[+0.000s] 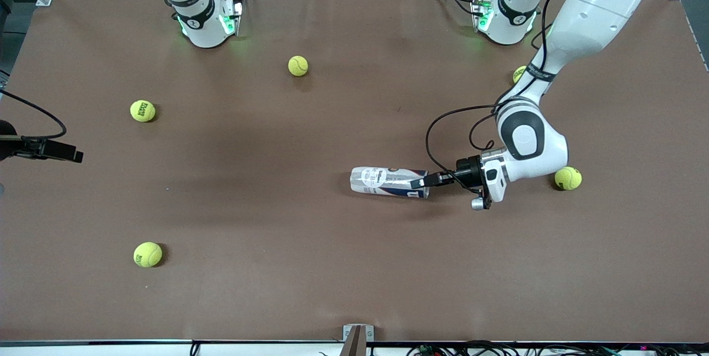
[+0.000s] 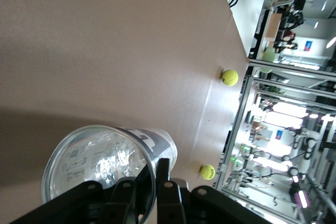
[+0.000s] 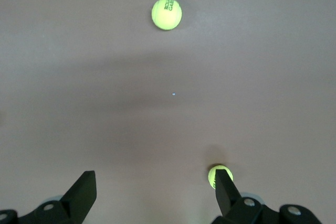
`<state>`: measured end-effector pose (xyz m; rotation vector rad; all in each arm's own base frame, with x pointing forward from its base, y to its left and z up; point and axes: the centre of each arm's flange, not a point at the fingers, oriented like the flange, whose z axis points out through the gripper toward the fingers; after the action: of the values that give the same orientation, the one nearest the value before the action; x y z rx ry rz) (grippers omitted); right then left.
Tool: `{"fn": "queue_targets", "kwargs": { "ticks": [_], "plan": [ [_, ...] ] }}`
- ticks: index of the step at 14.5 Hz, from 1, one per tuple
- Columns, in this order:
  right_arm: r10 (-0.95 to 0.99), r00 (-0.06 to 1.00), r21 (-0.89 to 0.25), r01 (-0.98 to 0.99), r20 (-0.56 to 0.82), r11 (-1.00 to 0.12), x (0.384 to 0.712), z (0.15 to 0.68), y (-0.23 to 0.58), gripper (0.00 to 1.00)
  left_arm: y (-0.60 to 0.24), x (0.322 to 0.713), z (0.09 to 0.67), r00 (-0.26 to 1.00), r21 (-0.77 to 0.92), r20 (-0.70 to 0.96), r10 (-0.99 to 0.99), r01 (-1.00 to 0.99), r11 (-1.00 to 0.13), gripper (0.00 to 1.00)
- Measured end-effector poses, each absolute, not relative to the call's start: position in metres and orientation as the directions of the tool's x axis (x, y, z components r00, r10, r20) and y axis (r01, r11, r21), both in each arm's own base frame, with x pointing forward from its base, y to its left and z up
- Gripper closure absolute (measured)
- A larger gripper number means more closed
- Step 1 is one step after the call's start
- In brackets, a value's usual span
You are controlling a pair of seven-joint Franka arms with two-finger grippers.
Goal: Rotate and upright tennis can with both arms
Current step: 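Lift and rotate the can upright with the left gripper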
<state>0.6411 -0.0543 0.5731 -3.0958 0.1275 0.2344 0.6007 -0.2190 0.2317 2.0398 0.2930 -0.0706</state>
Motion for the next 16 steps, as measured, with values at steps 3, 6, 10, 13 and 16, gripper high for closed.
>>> {"fn": "queue_targets", "kwargs": {
  "ticks": [3, 6, 10, 13, 16],
  "plan": [
    [-0.058, 0.987, -0.037, -0.064, -0.147, -0.997, 0.626, 0.577, -0.054, 0.00, -0.224, 0.611, 0.273, 0.967, 0.813, -0.204, 0.152, 0.254, -0.524, 0.94],
    [-0.040, 0.992, -0.034, -0.044, -0.116, -0.998, 0.605, 0.592, -0.043, 0.00, -0.237, 0.615, 0.312, 0.951, 0.718, -0.250, 0.180, 0.307, -0.625, 0.94],
    [-0.040, 0.996, -0.031, -0.042, -0.083, -0.999, 0.576, 0.611, -0.044, 0.00, -0.304, 0.603, 0.370, 0.932, 0.517, -0.238, 0.272, 0.359, -0.777, 0.94],
    [-0.040, 0.997, -0.033, -0.042, -0.061, -0.999, 0.559, 0.627, -0.045, 0.00, -0.375, 0.577, 0.402, 0.922, 0.361, -0.149, 0.358, 0.388, -0.848, 0.94],
    [-0.020, 0.999, -0.014, -0.020, -0.042, -1.000, 0.546, 0.642, -0.037, 0.00, -0.436, 0.541, 0.415, 0.921, 0.217, -0.062, 0.385, 0.389, -0.895, 0.94]
  ]
}}
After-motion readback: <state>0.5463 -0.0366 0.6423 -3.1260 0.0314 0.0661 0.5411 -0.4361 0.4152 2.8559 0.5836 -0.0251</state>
